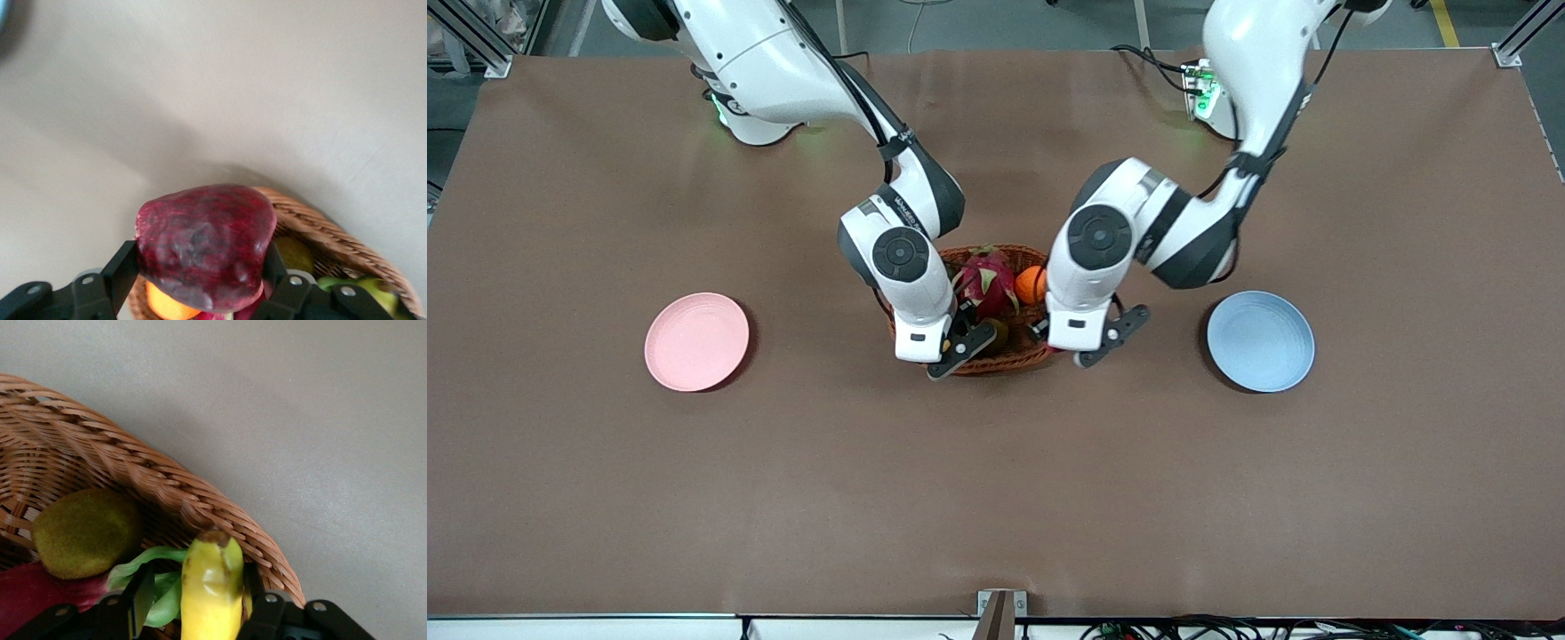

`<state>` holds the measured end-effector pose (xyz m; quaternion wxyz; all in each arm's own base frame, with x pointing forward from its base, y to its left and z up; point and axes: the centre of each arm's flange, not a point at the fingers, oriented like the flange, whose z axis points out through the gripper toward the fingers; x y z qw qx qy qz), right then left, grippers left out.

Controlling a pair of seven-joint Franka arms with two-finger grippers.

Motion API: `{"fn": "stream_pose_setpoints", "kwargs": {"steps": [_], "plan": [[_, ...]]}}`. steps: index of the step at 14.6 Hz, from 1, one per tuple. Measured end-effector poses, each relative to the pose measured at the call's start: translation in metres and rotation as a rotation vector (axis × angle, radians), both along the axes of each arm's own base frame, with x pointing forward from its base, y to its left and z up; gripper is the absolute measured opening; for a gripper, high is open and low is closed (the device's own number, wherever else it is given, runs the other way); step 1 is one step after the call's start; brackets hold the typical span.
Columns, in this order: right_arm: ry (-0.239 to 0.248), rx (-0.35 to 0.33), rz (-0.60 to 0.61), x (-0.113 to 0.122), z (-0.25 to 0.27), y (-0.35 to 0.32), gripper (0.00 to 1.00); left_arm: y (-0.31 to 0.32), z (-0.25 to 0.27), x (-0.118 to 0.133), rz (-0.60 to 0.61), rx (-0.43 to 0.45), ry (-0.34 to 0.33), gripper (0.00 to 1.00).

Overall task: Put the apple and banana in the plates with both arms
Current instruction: 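Lift the apple with the left gripper toward the blue plate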

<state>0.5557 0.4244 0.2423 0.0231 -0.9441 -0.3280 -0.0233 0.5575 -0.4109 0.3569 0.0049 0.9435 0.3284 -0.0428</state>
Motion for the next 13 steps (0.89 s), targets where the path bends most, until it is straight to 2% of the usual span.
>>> {"fn": "stream_pose_setpoints", "kwargs": {"steps": [1, 3, 4, 5, 7, 9, 11, 13], "plan": [[-0.001, -0.002, 0.003, 0.0, 0.0, 0.0, 0.61, 0.018, 0.018, 0.008, -0.003, 0.002, -0.003, 0.79], [-0.006, -0.007, 0.008, 0.0, 0.0, 0.0, 0.5, 0.063, 0.034, 0.028, -0.026, 0.013, 0.012, 0.79], [-0.009, -0.012, 0.013, 0.0, 0.0, 0.0, 0.48, 0.092, 0.035, 0.04, -0.034, 0.017, 0.025, 0.79], [-0.014, -0.017, 0.019, 0.001, 0.0, 0.0, 0.41, 0.122, 0.032, 0.054, -0.034, 0.018, 0.037, 0.79], [-0.019, -0.018, 0.028, 0.001, 0.001, 0.0, 0.38, 0.175, 0.023, 0.073, -0.012, 0.018, 0.055, 0.79], [-0.028, -0.016, 0.051, 0.003, 0.005, 0.001, 0.38, 0.208, 0.009, 0.079, -0.012, 0.031, 0.081, 0.79], [-0.039, -0.015, 0.049, 0.01, 0.013, -0.002, 0.38, 0.233, -0.011, 0.078, -0.025, 0.08, 0.109, 0.79], [-0.029, -0.028, 0.028, 0.022, 0.037, -0.009, 0.38, 0.258, -0.031, 0.074, -0.034, 0.118, 0.141, 0.79]]}}
